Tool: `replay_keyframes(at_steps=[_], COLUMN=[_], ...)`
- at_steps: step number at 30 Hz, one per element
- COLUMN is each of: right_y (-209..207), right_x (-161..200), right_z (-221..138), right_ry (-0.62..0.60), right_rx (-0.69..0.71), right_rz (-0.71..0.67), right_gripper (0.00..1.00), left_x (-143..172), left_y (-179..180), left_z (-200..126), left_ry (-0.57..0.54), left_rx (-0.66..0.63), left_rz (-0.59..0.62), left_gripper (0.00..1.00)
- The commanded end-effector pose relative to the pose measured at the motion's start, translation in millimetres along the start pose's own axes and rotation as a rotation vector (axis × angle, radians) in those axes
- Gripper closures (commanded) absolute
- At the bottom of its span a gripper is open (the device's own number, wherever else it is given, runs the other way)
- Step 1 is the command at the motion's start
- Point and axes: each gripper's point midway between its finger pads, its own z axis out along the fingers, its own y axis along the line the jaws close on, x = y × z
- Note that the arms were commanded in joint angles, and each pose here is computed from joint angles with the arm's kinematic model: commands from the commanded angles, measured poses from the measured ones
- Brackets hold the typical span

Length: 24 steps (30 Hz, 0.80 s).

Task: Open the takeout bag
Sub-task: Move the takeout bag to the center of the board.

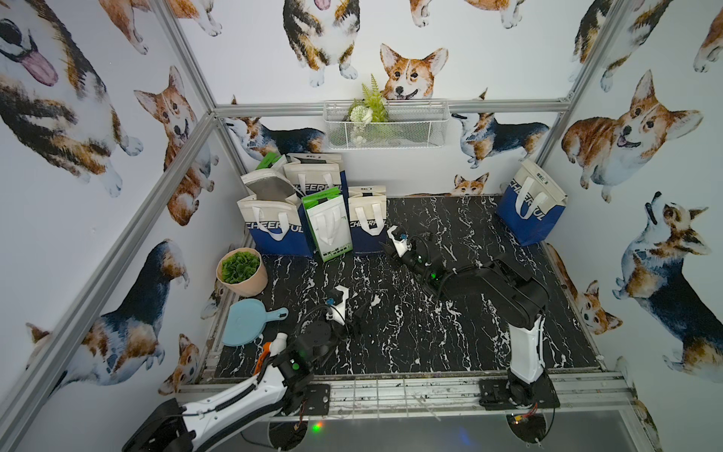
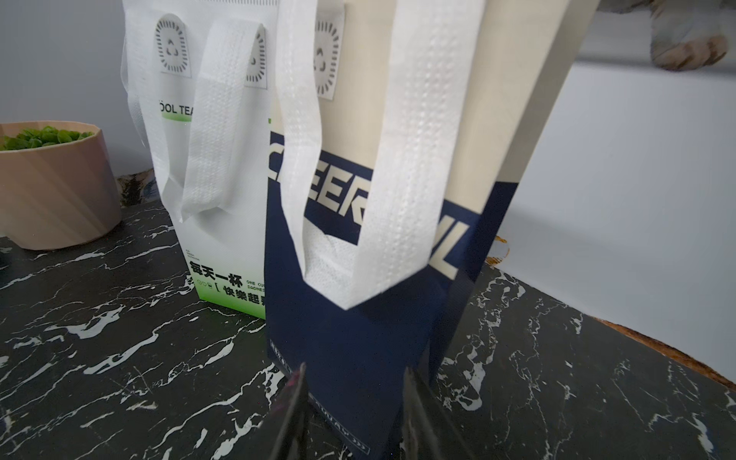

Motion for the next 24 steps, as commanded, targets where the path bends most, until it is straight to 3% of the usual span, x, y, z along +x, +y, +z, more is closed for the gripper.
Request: replay_keyframes(at_steps=[1,24], right_y=[-1.0,4.3], right_x=[-10.0,-22.6], right_z=[-2.0,-4.6], right_ry=[-0.036,-0.048], right_rx=[0.001,-0.037], right_rz=[-0.012,0.026], right_gripper=[0.6,0.59], left_x=[-12.3,-13.8], left_y=[-2.7,-3.1], left_z=[0.2,0.2], left_ry=[-0.043,-0.047], left_rx=[0.006,0.007], left_rz=[-0.012,-0.015], left_gripper=[0.31,0.31])
